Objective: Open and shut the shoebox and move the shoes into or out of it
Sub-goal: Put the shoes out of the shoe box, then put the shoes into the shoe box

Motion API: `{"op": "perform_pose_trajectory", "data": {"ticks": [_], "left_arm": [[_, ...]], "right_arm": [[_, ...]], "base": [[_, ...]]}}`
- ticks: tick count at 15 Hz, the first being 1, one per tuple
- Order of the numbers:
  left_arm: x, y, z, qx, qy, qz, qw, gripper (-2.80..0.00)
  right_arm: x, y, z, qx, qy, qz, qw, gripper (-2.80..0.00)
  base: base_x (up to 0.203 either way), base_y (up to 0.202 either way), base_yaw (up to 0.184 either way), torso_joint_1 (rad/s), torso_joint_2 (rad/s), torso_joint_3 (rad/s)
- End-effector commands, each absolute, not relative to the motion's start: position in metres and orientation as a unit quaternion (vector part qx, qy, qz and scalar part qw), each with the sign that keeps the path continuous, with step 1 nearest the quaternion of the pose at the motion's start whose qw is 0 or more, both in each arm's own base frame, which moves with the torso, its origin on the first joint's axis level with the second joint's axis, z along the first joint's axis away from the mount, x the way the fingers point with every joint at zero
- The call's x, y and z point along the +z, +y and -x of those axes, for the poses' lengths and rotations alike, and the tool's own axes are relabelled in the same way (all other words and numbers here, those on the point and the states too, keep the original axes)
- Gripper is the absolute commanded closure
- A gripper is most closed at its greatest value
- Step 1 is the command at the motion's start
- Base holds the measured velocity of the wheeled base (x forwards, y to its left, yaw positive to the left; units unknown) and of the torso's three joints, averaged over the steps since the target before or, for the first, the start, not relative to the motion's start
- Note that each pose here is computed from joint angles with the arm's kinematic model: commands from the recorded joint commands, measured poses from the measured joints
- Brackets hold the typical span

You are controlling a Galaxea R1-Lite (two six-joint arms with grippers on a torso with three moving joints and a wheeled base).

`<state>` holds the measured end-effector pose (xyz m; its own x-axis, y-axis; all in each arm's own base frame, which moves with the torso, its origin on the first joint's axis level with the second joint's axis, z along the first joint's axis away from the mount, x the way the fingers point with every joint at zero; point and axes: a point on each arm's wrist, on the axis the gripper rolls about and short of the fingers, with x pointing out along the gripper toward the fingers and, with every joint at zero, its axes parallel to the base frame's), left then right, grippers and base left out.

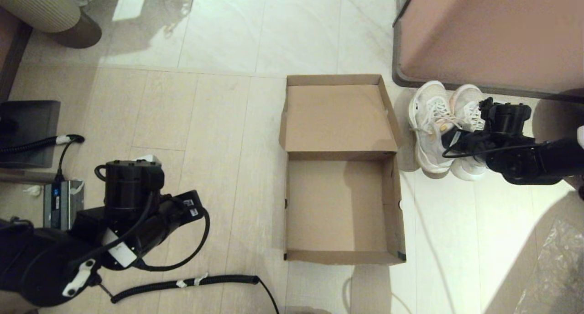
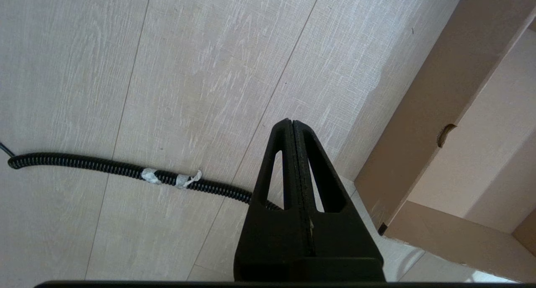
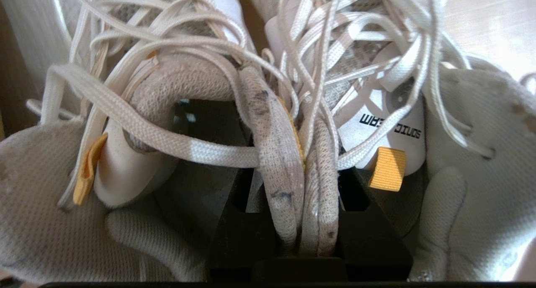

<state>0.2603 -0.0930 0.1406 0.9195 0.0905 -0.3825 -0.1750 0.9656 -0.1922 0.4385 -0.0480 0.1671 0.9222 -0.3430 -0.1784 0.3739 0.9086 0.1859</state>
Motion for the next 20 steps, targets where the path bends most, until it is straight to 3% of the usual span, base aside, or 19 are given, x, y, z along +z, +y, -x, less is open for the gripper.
{"op": "perform_pose_trajectory", "data": {"ticks": [1,2,7,10,14,18,19,20], "left_arm": [[0.145,-0.091,-0.258,0.070,0.182,0.116,0.974,0.00],[0.144,-0.090,-0.257,0.073,0.184,0.115,0.973,0.00],[0.144,-0.086,-0.259,0.080,0.184,0.116,0.973,0.00],[0.143,-0.086,-0.261,0.081,0.185,0.116,0.973,0.00],[0.141,-0.087,-0.263,0.081,0.187,0.116,0.972,0.00],[0.144,-0.087,-0.261,0.079,0.183,0.119,0.973,0.00],[0.144,-0.086,-0.261,0.080,0.182,0.121,0.973,0.00],[0.144,-0.086,-0.260,0.080,0.182,0.125,0.972,0.00]], "right_arm": [[0.144,-0.054,-0.466,-0.181,0.074,-0.101,0.976,0.00],[0.142,-0.056,-0.476,-0.169,0.067,-0.092,0.979,-2.80],[0.120,-0.066,-0.509,-0.141,0.064,-0.039,0.987,-2.80],[0.143,-0.064,-0.500,-0.141,0.047,-0.039,0.988,-2.80],[0.211,-0.041,-0.443,-0.123,0.020,-0.041,0.991,-2.80],[0.225,0.007,-0.349,-0.079,0.092,-0.058,0.991,-2.80],[0.219,0.026,-0.329,-0.064,0.117,-0.070,0.989,0.00],[0.212,0.045,-0.314,-0.045,0.146,-0.083,0.985,0.00]], "base": [[0.000,0.000,0.000,0.000,0.00,0.000],[0.000,0.000,0.000,0.000,0.00,0.000],[0.000,0.000,0.000,0.000,0.00,0.000],[0.000,0.000,0.000,0.000,0.00,0.000],[0.000,0.000,0.000,0.000,0.00,0.000],[0.000,0.000,0.000,0.000,0.00,0.000],[0.000,0.000,0.000,0.000,0.00,0.000],[0.000,0.000,0.000,0.000,0.00,0.000]]}}
